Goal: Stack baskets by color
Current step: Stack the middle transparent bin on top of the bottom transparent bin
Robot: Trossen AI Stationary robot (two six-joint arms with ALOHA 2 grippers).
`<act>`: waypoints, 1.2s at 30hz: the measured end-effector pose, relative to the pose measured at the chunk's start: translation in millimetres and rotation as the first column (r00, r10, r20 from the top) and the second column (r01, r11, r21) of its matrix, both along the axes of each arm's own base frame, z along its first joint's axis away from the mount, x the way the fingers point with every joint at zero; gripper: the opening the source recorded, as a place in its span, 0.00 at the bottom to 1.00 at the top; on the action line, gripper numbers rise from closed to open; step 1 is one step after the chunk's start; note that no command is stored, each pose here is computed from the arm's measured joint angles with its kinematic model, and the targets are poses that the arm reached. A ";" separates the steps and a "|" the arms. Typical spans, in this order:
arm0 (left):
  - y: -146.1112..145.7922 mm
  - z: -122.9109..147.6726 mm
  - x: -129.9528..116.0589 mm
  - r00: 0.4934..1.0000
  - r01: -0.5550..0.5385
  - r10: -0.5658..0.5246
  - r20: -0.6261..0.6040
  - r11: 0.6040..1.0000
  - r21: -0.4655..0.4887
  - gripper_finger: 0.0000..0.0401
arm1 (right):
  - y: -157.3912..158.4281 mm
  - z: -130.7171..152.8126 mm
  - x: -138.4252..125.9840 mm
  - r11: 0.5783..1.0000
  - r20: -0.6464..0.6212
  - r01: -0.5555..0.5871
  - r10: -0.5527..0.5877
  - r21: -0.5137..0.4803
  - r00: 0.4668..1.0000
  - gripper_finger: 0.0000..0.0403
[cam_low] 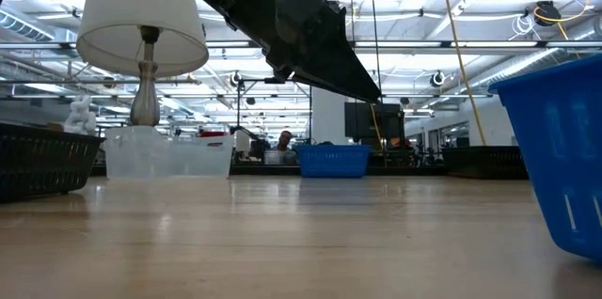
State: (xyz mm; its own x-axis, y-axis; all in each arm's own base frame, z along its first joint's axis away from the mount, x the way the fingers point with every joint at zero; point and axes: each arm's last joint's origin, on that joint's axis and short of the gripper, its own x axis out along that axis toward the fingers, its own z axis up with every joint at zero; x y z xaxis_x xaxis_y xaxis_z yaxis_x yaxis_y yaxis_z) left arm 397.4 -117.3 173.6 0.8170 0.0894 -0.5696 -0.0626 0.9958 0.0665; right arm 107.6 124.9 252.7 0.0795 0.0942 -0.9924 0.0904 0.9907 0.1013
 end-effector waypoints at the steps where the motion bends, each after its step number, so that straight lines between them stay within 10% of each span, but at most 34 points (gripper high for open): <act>1: 0.0 0.0 0.0 1.000 0.000 0.000 0.000 1.000 0.000 0.04 | -0.2 -2.4 -0.2 1.000 -0.002 0.000 0.000 -0.003 1.000 0.06; 21: 0.1 0.0 0.0 1.000 -0.004 0.004 0.000 1.000 -0.006 0.04 | 3.2 -9.0 9.0 0.996 0.149 -0.023 0.035 -0.084 0.988 0.26; 36: 0.0 -0.1 -0.1 1.000 -0.009 0.009 0.001 1.000 -0.013 0.04 | 16.2 -20.0 21.4 0.989 0.172 -0.091 0.111 -0.120 0.979 0.05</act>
State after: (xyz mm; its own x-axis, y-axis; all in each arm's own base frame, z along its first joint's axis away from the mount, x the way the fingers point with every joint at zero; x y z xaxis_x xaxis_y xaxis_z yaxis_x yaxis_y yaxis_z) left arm 397.3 -117.2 173.5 0.8166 0.0895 -0.5702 -0.0715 0.9960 0.0540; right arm 129.0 141.1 232.8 0.2515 0.0004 -0.9679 -0.0198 0.9998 -0.0048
